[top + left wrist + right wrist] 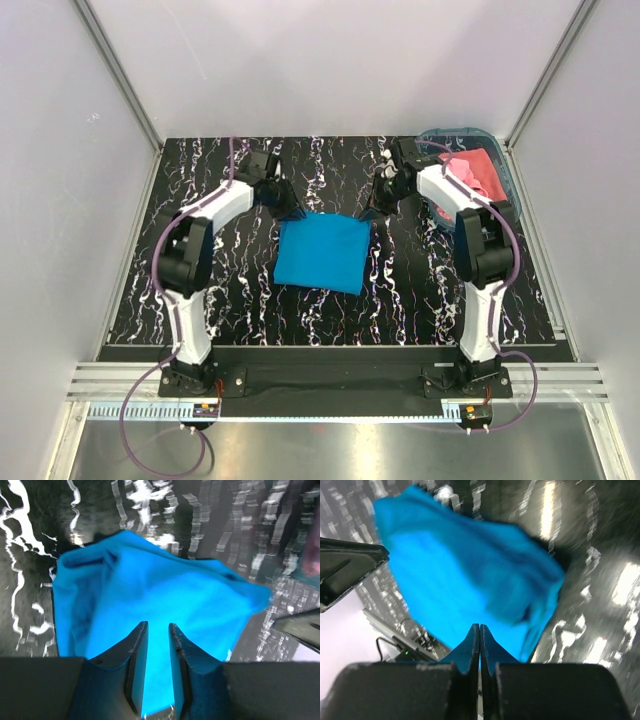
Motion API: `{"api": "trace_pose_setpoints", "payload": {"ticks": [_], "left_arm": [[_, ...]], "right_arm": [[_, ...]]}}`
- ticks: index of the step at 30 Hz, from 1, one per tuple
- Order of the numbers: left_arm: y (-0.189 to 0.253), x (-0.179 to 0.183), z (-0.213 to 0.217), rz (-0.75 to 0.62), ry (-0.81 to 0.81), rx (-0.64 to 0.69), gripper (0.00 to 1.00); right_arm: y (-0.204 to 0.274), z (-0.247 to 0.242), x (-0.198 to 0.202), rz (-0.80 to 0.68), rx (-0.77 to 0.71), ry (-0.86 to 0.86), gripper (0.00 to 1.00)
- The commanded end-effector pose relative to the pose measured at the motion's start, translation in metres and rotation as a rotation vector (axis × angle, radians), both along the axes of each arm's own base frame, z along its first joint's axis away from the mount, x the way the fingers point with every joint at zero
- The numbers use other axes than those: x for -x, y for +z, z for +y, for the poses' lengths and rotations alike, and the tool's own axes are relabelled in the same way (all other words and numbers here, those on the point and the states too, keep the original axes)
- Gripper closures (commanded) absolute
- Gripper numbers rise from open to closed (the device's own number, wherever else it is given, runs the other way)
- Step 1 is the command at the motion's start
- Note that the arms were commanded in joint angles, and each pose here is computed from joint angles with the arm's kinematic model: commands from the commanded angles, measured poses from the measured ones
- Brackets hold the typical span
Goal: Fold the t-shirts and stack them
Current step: Fold the tshirt
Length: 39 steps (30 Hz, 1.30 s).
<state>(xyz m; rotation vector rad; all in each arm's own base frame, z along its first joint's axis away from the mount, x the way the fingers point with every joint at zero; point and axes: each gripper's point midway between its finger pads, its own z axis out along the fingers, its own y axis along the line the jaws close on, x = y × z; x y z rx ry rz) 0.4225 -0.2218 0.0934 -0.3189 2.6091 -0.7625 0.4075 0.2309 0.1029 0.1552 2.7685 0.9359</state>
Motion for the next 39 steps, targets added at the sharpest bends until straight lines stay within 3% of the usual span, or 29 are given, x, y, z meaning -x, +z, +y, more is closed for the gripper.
{"api": "trace_pose_setpoints", "payload": {"ticks": [1,9,14,17,19,21,25,27,32,39], "left_arm": [[0.005,-0.032,-0.015,-0.047,-0.002,0.085,0.73],[-0.028,-0.065,0.012,-0.023,0.043,0.022,0.74],[-0.023,-0.07,0.017,-0.032,0.021,0.009,0.74],[0.002,-0.065,0.016,-0.067,0.013,0.023,0.67],[0.028,-0.058,0.019,-0.107,0.005,0.021,0.5],[0.039,-0.055,0.029,-0.142,-0.002,-0.036,0.41],[0.048,-0.041,0.052,-0.171,-0.038,-0.174,0.05],[0.038,-0.033,0.063,-0.159,-0.074,-0.244,0.04],[0.006,-0.027,0.075,-0.161,-0.136,-0.33,0.01],[-0.019,-0.041,0.056,-0.152,-0.18,-0.26,0.01]], "right_arm": [[-0.013,0.001,-0.024,-0.013,-0.023,-0.022,1.0],[-0.06,-0.028,-0.075,-0.011,0.061,-0.064,1.0],[-0.047,-0.032,-0.1,-0.077,0.084,-0.036,0.97],[-0.035,-0.037,-0.101,-0.08,0.121,-0.036,0.95],[-0.019,-0.041,-0.095,-0.079,0.136,-0.044,0.88],[0.006,-0.045,-0.082,-0.094,0.152,-0.052,0.84],[0.045,-0.042,-0.042,-0.095,0.155,-0.033,0.66],[0.064,-0.036,-0.009,-0.098,0.171,0.01,0.58],[0.104,-0.031,0.066,-0.109,0.12,0.075,0.54],[0.133,-0.05,0.137,-0.142,0.073,0.037,0.53]]}}
